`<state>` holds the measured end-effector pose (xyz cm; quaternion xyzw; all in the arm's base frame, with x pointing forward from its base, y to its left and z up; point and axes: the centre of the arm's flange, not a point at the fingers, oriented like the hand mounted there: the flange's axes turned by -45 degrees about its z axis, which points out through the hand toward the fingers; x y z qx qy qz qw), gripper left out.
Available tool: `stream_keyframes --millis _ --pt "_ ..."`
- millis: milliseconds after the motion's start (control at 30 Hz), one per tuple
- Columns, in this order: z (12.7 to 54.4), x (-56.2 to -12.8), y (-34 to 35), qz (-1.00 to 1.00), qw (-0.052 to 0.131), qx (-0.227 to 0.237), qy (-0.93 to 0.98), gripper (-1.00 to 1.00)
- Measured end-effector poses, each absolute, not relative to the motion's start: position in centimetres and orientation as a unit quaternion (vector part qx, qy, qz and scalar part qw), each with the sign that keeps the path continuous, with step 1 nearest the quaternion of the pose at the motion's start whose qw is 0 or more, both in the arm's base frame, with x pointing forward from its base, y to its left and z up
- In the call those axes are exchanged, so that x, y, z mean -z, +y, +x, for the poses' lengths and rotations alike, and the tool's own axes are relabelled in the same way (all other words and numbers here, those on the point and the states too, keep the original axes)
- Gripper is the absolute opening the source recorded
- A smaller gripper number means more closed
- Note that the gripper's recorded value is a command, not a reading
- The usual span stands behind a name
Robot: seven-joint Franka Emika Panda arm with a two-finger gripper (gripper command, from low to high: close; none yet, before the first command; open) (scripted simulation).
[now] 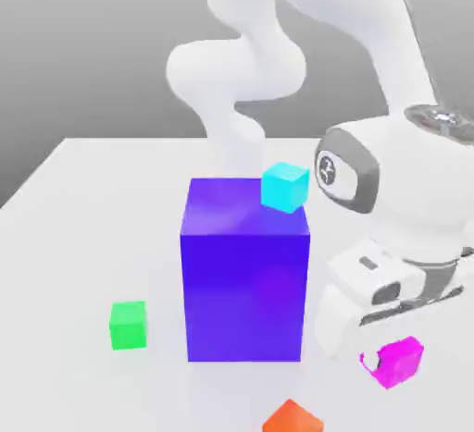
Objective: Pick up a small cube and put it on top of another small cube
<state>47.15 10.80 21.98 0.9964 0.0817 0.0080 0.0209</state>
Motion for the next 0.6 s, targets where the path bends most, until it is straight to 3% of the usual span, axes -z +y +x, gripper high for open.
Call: stream_keyframes --millis 167,300,400,600 --pt "44.5 -23.3 -2.3 0.989 0.023 -0.007 -0.146 -1.00" --pt "38.7 -24.3 -13.7 0.930 0.016 -0.008 -0.368 -1.00" --pt "34.0 -23.9 -16.3 0.880 0.003 -0.002 -0.475 -1.00" --pt "32.9 -18.5 -16.6 0.868 0.000 -0.001 -0.497 -1.00"
